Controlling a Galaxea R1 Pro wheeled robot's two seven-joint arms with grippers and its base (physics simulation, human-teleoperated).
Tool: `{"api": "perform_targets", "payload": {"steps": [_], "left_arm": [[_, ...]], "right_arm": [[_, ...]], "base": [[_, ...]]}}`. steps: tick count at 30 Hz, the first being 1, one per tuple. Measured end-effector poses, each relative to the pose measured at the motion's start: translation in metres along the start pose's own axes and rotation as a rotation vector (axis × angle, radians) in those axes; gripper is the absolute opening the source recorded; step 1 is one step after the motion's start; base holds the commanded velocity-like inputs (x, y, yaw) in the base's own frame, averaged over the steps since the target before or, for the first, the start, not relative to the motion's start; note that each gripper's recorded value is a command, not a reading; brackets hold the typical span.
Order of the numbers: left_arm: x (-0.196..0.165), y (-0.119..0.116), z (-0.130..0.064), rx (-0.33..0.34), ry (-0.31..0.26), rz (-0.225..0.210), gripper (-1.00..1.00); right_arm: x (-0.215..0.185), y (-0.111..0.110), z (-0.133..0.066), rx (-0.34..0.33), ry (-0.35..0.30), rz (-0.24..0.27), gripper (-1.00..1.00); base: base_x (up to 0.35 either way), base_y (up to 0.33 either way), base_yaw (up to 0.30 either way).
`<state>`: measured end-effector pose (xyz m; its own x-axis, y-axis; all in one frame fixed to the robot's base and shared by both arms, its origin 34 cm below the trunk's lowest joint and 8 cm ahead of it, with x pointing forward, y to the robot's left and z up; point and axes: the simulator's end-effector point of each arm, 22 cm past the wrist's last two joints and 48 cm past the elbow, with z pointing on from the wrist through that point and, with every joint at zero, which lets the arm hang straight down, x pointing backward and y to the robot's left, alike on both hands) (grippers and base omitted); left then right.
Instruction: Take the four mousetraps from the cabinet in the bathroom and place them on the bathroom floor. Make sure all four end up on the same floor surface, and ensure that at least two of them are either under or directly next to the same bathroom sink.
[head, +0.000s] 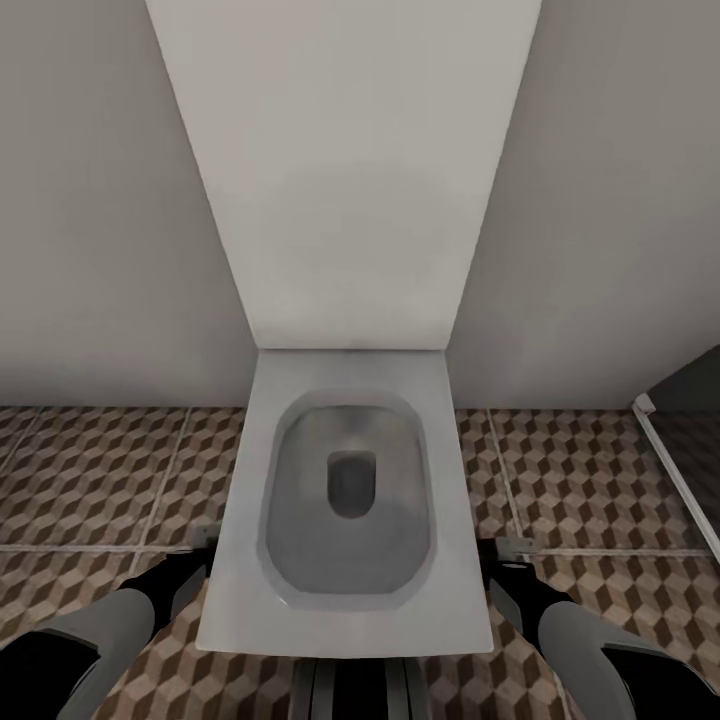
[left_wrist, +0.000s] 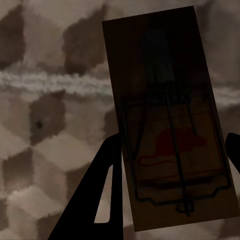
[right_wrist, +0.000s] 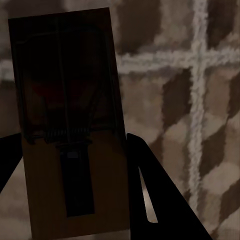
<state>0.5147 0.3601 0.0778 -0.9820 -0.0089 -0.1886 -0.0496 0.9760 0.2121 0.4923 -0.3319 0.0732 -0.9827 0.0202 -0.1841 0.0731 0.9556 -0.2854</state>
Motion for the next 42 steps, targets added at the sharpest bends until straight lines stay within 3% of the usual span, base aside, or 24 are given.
{"api": "perform_targets", "payload": {"steps": [15, 24, 31, 42], "left_arm": [[0.000, 0.021, 0.001, -0.027, 0.000, -0.001, -1.00], [0.000, 0.031, 0.002, -0.040, 0.000, -0.002, -1.00], [0.000, 0.033, 0.002, -0.043, 0.000, -0.003, -1.00], [0.018, 0.031, 0.015, -0.043, 0.036, 0.005, -1.00]], "right_arm": [[0.000, -0.001, 0.000, 0.001, 0.001, 0.002, -1.00], [0.001, -0.029, 0.005, 0.035, 0.005, 0.023, -1.00], [0.002, -0.036, 0.006, 0.043, 0.011, 0.047, -1.00], [0.021, -0.033, 0.019, 0.044, 0.047, 0.038, -1.00]], "base": [[0.000, 0.000, 0.000], [0.000, 0.000, 0.000], [0.000, 0.000, 0.000], [0.000, 0.000, 0.000]]}}
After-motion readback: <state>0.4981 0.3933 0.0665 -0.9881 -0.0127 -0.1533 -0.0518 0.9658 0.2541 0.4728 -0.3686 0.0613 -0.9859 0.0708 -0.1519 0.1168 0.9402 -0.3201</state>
